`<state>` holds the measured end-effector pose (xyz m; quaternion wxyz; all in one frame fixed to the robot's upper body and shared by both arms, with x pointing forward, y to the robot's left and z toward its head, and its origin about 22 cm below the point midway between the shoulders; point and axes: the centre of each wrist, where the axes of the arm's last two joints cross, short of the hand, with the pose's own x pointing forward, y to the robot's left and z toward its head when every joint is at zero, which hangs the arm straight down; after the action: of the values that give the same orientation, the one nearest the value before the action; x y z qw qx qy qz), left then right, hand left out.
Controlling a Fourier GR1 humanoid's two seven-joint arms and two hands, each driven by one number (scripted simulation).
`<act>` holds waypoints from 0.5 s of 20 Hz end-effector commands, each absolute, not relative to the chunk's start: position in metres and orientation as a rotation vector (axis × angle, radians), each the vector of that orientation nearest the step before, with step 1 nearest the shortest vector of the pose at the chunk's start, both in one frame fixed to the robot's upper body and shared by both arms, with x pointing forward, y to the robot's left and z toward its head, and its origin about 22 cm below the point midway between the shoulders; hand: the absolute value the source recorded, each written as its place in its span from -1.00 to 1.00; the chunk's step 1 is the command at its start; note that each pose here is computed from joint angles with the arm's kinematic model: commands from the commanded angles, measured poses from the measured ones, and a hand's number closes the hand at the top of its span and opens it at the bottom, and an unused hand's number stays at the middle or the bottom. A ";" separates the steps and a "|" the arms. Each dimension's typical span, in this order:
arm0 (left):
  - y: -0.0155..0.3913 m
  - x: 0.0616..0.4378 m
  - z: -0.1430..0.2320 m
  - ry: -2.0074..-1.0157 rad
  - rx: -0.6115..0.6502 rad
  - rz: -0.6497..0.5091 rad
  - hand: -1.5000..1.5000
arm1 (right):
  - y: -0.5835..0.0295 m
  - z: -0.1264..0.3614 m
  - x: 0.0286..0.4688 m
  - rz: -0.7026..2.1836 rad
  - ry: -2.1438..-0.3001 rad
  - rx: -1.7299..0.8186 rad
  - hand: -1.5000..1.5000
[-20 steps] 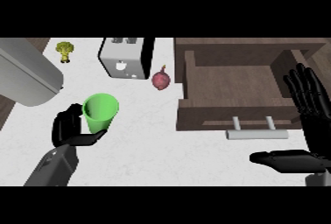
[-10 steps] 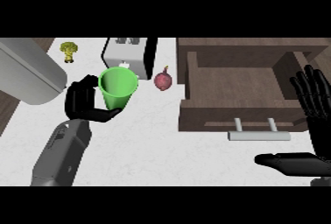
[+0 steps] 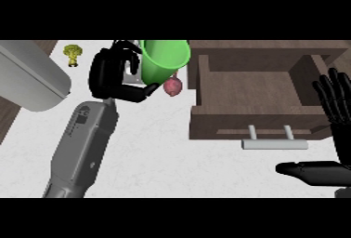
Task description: Pick up the cup, place it into the drawer and close the drawer
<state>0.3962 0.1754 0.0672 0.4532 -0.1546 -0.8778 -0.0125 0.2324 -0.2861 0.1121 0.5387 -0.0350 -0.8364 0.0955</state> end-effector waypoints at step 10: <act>0.065 0.411 0.157 -2.122 -0.279 -0.175 1.00 | -0.297 0.106 0.242 0.217 -1.993 -0.080 -1.00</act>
<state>0.4105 0.0896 0.1486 0.4695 -0.1312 -0.8711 -0.0598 0.2334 -0.2926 0.1109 0.5369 -0.0324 -0.8375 0.0963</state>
